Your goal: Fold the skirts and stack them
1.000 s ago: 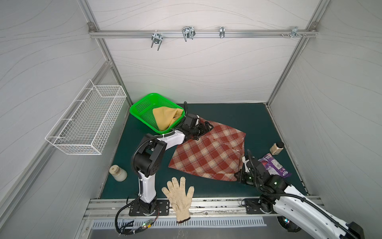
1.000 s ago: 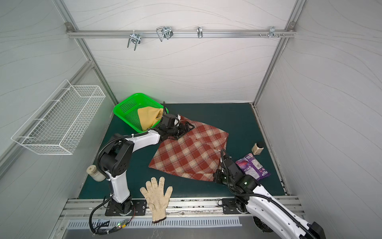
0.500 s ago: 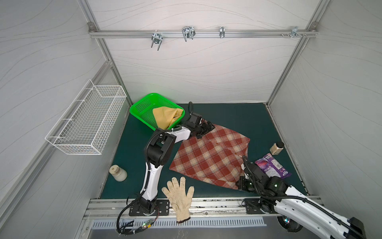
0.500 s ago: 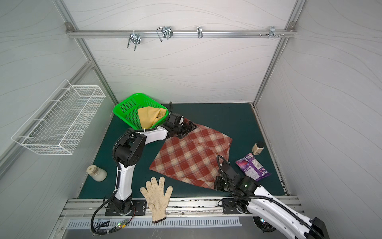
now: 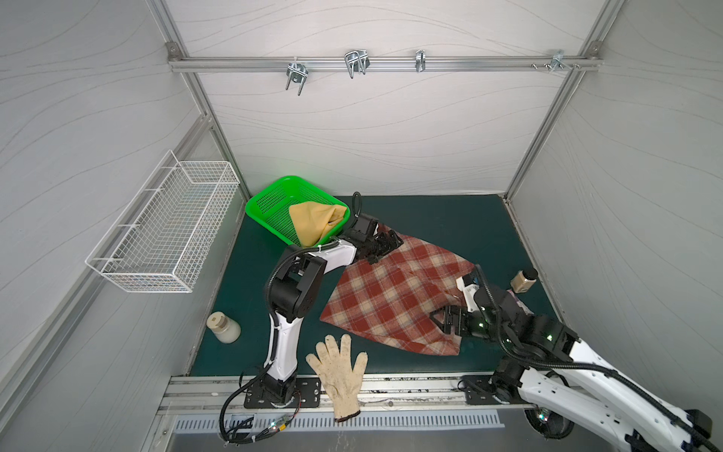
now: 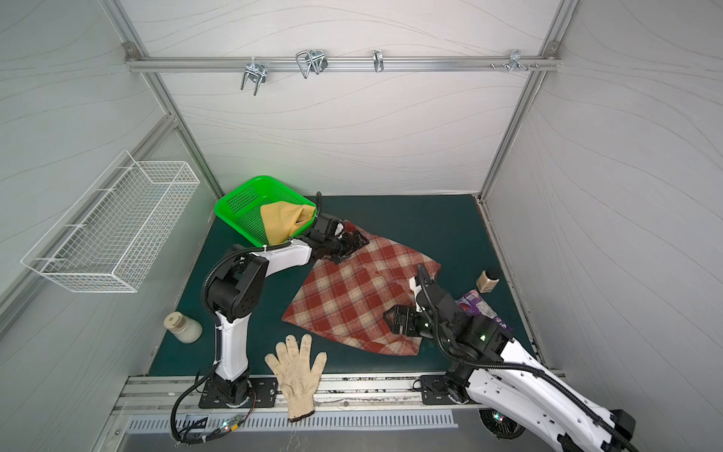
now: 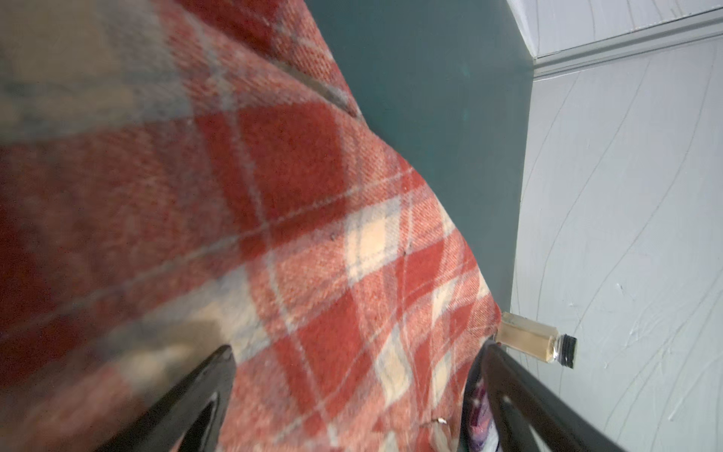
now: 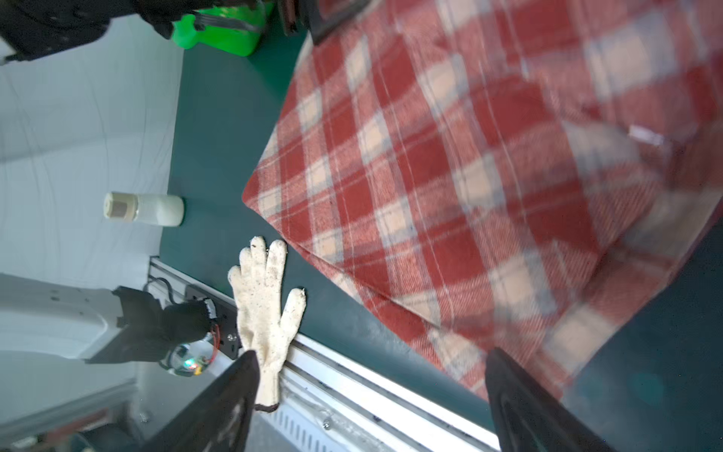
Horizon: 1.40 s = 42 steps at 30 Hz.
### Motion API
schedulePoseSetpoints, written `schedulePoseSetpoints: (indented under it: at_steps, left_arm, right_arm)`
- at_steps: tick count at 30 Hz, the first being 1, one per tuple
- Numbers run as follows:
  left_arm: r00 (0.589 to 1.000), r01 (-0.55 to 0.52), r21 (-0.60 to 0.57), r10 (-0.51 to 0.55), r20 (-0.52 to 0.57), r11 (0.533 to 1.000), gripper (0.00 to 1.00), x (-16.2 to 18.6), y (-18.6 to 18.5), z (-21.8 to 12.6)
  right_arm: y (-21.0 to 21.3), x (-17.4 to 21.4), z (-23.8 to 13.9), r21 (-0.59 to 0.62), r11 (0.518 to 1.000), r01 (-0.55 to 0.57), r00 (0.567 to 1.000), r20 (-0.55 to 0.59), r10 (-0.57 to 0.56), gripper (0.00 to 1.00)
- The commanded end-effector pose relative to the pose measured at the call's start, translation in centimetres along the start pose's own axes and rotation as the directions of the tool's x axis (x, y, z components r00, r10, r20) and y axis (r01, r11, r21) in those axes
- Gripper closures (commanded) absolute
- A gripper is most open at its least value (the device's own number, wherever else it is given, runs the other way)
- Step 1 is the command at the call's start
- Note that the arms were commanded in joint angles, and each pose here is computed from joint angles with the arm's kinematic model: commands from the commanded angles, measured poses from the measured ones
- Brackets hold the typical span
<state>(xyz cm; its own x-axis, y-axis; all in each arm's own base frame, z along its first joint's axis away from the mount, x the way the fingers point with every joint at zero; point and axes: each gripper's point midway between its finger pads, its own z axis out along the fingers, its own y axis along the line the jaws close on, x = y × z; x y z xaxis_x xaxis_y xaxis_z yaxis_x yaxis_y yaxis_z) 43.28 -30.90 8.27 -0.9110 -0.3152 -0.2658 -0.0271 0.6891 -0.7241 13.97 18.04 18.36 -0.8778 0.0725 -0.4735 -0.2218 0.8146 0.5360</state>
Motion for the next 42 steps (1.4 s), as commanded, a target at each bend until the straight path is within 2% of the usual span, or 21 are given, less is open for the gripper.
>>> schedulePoseSetpoints:
  at_steps: [1, 5, 10, 16, 24, 32, 42]
  left_arm:
    - [0.999, -0.018, 0.108, 0.013, 0.048, 0.994, 0.01, -0.4, -3.7, -3.8]
    - [0.998, -0.020, 0.150, 0.010, 0.066, 0.988, 0.01, 1.4, -4.2, -6.9]
    - [0.997, -0.026, 0.152, 0.015, 0.075, 0.988, 0.01, 4.3, -3.0, -9.6]
    - [0.998, -0.002, 0.119, -0.005, 0.057, 0.993, 0.01, 7.4, 0.5, -10.2]
    - [0.999, 0.024, -0.009, -0.024, 0.045, 1.000, 0.01, 9.7, 5.7, -9.4]
    - [0.998, 0.059, -0.076, -0.058, 0.015, 0.995, 0.01, 9.4, 8.8, -6.2]
    - [0.986, 0.167, -0.122, -0.165, 0.029, 0.978, 0.01, 4.3, 12.8, -2.1]
  right_arm:
    - [-0.8, -2.5, 0.6, 0.103, 0.993, 0.056, 0.998, 0.016, -0.058, 0.01]
    - [-2.6, -6.3, 3.6, 0.107, 0.994, -0.034, 0.999, 0.009, 0.033, 0.01]
    - [-6.8, -9.6, 7.0, 0.163, 0.978, -0.126, 0.992, -0.011, 0.130, 0.01]
    - [-9.5, -11.3, 11.3, 0.229, 0.964, -0.132, 0.986, -0.070, 0.152, 0.01]
    - [-12.3, -11.2, 16.6, 0.259, 0.946, -0.194, 0.953, -0.178, 0.244, 0.01]
    - [-14.0, -11.9, 20.9, 0.272, 0.931, -0.242, 0.921, -0.237, 0.309, 0.01]
    - [-14.9, -16.6, 25.8, 0.260, 0.922, -0.288, 0.899, -0.259, 0.354, 0.01]
